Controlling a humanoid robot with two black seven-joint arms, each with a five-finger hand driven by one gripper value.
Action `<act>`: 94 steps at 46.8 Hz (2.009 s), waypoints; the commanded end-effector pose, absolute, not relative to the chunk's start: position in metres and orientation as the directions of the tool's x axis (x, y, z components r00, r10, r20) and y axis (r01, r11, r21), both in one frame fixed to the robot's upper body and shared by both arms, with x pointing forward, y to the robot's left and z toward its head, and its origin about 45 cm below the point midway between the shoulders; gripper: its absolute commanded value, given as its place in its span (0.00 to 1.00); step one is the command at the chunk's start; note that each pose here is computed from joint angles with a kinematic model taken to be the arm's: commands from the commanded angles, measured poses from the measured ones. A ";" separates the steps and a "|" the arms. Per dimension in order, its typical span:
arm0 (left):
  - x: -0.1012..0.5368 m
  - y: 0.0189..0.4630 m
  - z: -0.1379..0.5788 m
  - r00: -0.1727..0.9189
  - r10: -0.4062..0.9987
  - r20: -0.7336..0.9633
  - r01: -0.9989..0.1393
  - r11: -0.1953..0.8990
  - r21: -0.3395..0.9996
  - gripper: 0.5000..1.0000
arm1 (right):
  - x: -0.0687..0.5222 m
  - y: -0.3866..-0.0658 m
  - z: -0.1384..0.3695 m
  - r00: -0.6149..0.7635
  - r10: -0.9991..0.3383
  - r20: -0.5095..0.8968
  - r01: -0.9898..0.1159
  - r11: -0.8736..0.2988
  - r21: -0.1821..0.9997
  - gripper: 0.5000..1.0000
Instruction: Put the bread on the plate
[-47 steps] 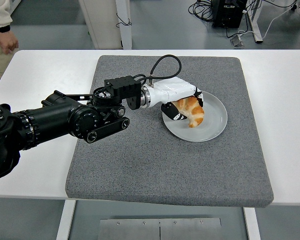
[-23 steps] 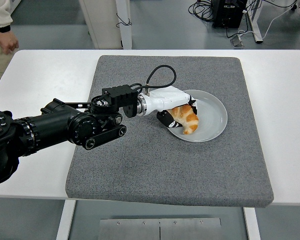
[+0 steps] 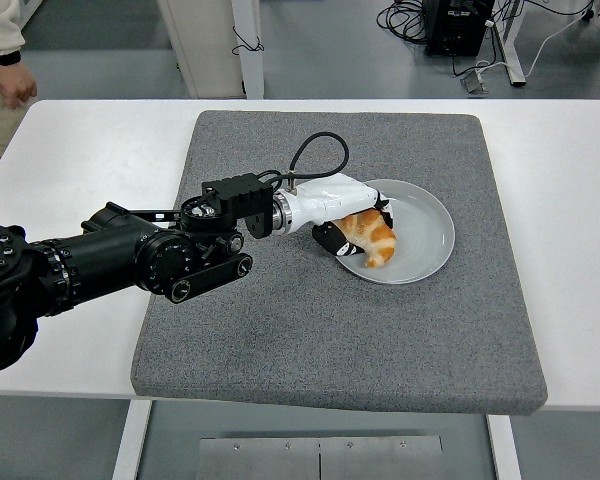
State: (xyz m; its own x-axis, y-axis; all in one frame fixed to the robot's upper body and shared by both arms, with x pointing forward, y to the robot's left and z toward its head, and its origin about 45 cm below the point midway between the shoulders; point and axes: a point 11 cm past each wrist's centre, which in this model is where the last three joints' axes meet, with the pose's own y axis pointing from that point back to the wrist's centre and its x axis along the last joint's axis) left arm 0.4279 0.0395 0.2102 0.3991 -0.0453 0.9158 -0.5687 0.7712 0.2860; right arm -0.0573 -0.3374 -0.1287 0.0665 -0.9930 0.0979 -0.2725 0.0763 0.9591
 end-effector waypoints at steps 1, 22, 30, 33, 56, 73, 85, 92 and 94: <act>0.429 0.039 0.212 0.399 -0.038 0.916 -0.571 0.771 0.281 0.16 | -0.057 -0.338 -0.129 0.067 -0.993 0.099 -0.272 0.077 0.959 1.00; 0.428 0.033 0.221 0.428 0.017 0.904 -0.571 0.781 0.256 0.93 | -0.057 -0.337 -0.129 0.066 -0.993 0.097 -0.273 0.076 0.959 1.00; 0.427 0.019 0.242 0.416 0.046 0.908 -0.553 0.806 0.212 0.94 | -0.057 -0.337 -0.129 0.066 -0.993 0.097 -0.273 0.076 0.959 1.00; 0.429 0.010 0.263 0.420 0.105 0.901 -0.554 0.816 0.163 0.94 | -0.057 -0.337 -0.129 0.066 -0.993 0.097 -0.273 0.076 0.959 1.00; 0.472 0.028 0.404 0.419 0.509 0.752 -0.673 0.730 -0.119 0.94 | -0.057 -0.337 -0.129 0.066 -0.993 0.097 -0.274 0.075 0.959 1.00; 0.508 0.091 0.403 0.414 0.828 0.378 -0.856 0.496 -0.148 0.94 | -0.057 -0.337 -0.129 0.066 -0.993 0.097 -0.273 0.076 0.959 1.00; 0.541 0.143 0.408 0.272 0.949 0.159 -0.949 0.292 -0.120 0.94 | -0.056 -0.337 -0.129 0.067 -0.993 0.097 -0.274 0.076 0.959 1.00; 0.547 0.143 0.396 0.242 0.968 0.068 -0.969 0.244 -0.027 0.94 | -0.056 -0.337 -0.129 0.067 -0.993 0.099 -0.274 0.077 0.959 1.00; 0.549 0.146 0.393 0.226 0.973 0.050 -0.974 0.227 -0.014 0.94 | -0.054 -0.333 -0.129 0.064 -0.994 0.086 -0.279 0.065 0.958 1.00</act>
State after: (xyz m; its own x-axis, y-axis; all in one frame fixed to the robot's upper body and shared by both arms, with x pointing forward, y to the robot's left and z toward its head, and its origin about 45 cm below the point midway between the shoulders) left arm 0.5460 0.1430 0.3974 0.2475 0.9658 0.0774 -0.9673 0.2508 -0.0367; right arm -0.0567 -0.3374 -0.1288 0.0667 -0.9930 0.0979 -0.2735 0.0762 0.9588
